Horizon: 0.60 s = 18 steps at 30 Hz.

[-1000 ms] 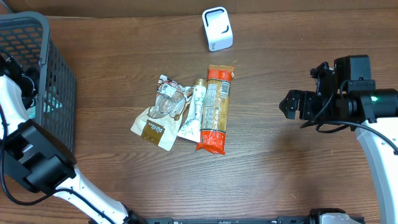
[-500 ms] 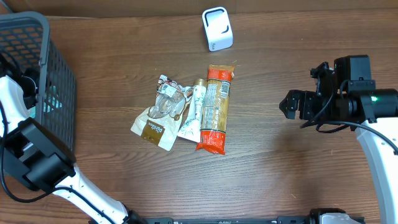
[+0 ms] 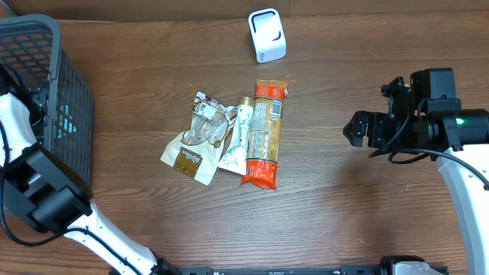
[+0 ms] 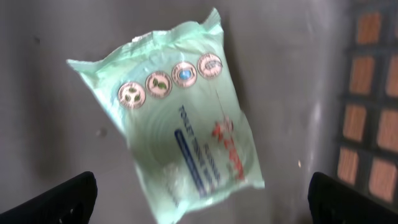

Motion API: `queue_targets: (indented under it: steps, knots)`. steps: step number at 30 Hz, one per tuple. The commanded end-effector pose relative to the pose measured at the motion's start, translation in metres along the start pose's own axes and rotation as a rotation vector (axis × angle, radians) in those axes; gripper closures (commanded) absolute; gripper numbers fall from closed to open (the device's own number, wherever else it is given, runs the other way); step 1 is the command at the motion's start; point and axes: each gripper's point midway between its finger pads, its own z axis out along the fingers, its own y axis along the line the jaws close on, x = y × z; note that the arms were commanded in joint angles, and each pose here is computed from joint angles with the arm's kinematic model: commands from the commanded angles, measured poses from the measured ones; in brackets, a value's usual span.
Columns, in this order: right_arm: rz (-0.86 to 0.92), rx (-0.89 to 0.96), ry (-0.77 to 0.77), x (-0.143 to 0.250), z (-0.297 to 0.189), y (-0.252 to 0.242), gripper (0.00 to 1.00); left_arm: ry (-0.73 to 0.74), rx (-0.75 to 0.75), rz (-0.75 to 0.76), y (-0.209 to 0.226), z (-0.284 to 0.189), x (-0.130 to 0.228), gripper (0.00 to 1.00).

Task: Scan the item barcode
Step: 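Close the left gripper on the green wipes pack and lift it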

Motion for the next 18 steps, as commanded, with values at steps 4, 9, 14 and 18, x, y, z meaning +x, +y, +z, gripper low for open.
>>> queue_targets:
  steps: [4, 9, 14, 18]
  knots:
    - [0.0, -0.009, 0.008, 0.002, 0.0, 0.002, 0.0, 0.008, -0.112, -0.074, 0.025, 0.051, 0.011, 0.0]
    - [0.003, -0.008, 0.016, 0.004, 0.0, 0.002, 0.0, 0.03, -0.154, -0.057, 0.035, 0.069, 0.018, 0.05]
    - [0.003, -0.008, 0.015, 0.004, 0.0, 0.002, 0.0, 0.031, -0.151, -0.033, 0.035, 0.07, 0.017, 0.79]
    - [0.002, -0.009, 0.011, 0.003, 0.0, 0.002, 0.0, 0.037, -0.151, 0.008, 0.036, 0.069, 0.017, 0.96]
